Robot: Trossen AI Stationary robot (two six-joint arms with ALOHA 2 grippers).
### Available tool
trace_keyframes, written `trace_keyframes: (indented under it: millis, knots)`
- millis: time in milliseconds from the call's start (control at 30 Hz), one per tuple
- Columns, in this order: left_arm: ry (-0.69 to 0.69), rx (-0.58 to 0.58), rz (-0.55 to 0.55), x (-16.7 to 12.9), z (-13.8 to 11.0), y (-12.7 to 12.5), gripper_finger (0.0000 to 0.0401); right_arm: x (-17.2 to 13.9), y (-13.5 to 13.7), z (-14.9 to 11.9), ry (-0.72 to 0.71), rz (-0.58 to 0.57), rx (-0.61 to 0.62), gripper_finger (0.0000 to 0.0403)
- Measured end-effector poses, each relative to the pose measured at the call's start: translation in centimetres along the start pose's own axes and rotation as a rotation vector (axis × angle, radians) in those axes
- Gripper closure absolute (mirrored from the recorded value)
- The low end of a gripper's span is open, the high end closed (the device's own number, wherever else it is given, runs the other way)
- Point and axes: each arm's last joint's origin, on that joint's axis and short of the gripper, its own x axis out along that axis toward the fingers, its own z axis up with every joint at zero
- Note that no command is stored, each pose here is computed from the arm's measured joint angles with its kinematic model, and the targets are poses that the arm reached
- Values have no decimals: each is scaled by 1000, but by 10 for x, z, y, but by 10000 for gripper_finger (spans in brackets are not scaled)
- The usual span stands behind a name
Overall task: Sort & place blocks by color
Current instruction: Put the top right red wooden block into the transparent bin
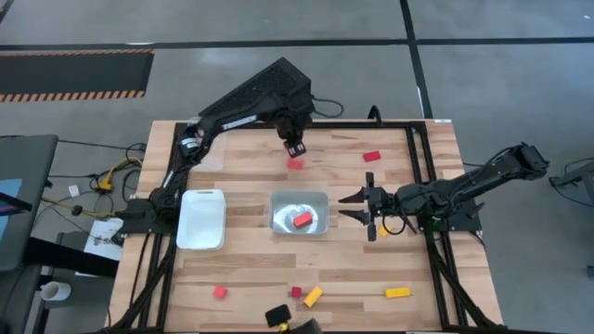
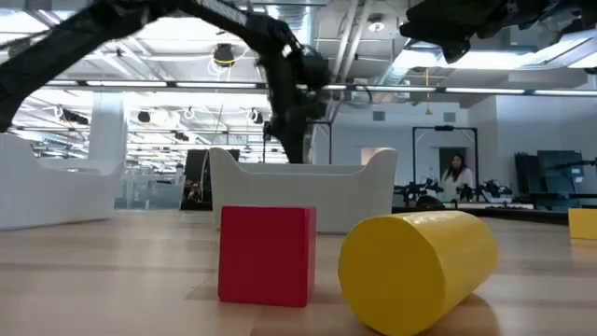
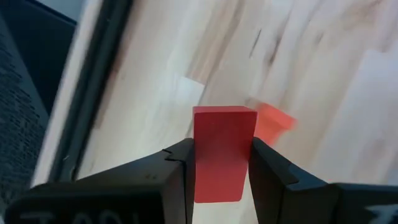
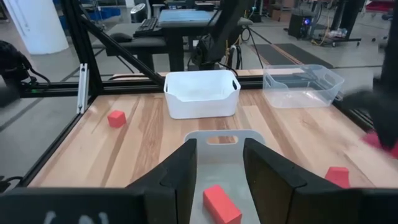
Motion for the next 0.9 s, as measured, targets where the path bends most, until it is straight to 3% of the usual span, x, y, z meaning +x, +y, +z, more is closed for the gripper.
trace_keyframes:
  millis: [200, 433, 533, 700, 900]
  knots:
    - [-90, -24, 20, -65, -33, -1, 323, 0, 0, -1, 12, 1, 2, 249]
    - [-214, -178, 136, -112, -112, 14, 323, 0, 0, -1, 9, 2, 4, 249]
    - [-237, -296, 160, -109, -147, 28, 323, 0, 0, 0, 4, 3, 6, 249]
    - [-148, -484, 180, -79, -196, 55, 323, 0, 1, 0, -4, 3, 9, 249]
    - [-70, -669, 241, -54, -232, 90, 323, 0, 1, 1, -12, 4, 11, 249]
